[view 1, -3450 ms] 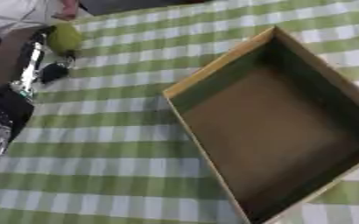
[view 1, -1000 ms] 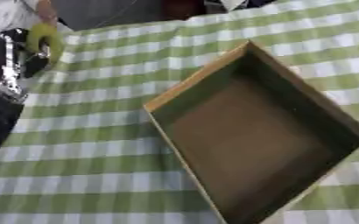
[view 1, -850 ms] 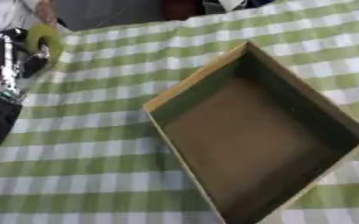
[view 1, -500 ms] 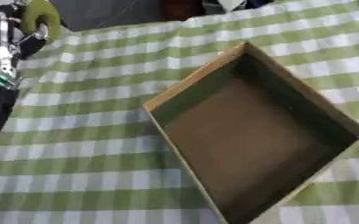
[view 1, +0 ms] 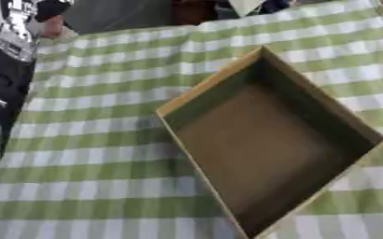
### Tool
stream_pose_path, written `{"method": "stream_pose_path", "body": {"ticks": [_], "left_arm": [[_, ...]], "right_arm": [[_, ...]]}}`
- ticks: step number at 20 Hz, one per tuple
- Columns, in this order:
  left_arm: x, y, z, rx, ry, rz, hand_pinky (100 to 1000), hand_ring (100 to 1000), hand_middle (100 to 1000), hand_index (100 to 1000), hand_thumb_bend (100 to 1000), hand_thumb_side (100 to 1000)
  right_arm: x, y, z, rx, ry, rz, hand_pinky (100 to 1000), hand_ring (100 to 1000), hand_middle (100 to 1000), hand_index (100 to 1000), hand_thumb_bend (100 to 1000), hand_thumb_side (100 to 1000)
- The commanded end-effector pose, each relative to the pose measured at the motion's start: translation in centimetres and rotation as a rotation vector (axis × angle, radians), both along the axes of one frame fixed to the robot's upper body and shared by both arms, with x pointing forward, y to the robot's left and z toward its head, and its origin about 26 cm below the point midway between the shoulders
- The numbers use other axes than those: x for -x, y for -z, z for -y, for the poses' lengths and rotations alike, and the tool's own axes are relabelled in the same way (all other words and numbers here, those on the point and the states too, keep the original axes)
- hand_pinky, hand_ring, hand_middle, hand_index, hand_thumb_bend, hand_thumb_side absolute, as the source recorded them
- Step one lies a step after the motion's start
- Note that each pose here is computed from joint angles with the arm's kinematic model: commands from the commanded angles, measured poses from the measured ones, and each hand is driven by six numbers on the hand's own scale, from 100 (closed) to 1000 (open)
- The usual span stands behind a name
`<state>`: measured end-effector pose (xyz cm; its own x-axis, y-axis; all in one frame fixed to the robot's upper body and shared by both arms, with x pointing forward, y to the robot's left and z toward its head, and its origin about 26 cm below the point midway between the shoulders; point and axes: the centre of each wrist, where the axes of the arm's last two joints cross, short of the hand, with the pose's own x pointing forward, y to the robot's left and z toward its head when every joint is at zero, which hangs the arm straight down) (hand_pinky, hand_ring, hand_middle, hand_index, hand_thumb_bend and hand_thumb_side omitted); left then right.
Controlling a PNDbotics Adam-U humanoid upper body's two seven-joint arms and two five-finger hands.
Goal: Pick up objects on the table and place them in the box.
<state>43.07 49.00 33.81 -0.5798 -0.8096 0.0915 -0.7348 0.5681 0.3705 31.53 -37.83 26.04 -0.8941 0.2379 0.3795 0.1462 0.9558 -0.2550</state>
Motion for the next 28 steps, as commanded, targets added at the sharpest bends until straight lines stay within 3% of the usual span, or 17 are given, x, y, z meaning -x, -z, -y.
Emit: {"method": "stream_pose_path", "body": {"ticks": [1,2,6,11,13,16,28], "left_arm": [[-0.3,-3.5,3.5,-0.086,0.073,0.102,450,549,373,401,589,100],[-0.7,-3.7,4.9,-0.096,0.088,0.096,449,549,375,401,405,100],[-1.3,-4.4,10.0,-0.088,0.111,0.074,447,551,375,401,372,100],[-0.9,-4.6,14.5,-0.094,0.096,0.035,443,547,374,400,410,100],[-0.8,-4.6,16.1,-0.116,0.095,0.031,438,540,374,402,468,100],[-1.0,-3.7,17.8,-0.155,0.083,0.01,440,542,376,403,459,100],[-2.1,0.5,21.0,-0.22,0.14,-0.104,461,564,383,406,373,100]], "right_arm": [[0.6,-1.2,-0.4,0.013,0.0,0.034,822,777,531,705,100,572],[0.6,-1.3,-0.6,0.008,-0.006,0.036,822,776,530,705,100,543],[0.7,-1.5,-1.2,-0.021,-0.016,0.044,819,773,532,704,100,533],[1.0,-1.4,-1.4,-0.081,0.014,0.028,822,779,536,707,100,549],[1.1,-1.3,-1.5,-0.118,0.033,0.019,826,789,545,715,100,560],[1.2,-1.6,-1.8,-0.181,0.059,0.014,831,812,568,732,100,572],[1.9,-2.2,-2.9,-0.28,0.101,0.011,843,853,621,761,100,596]]}}
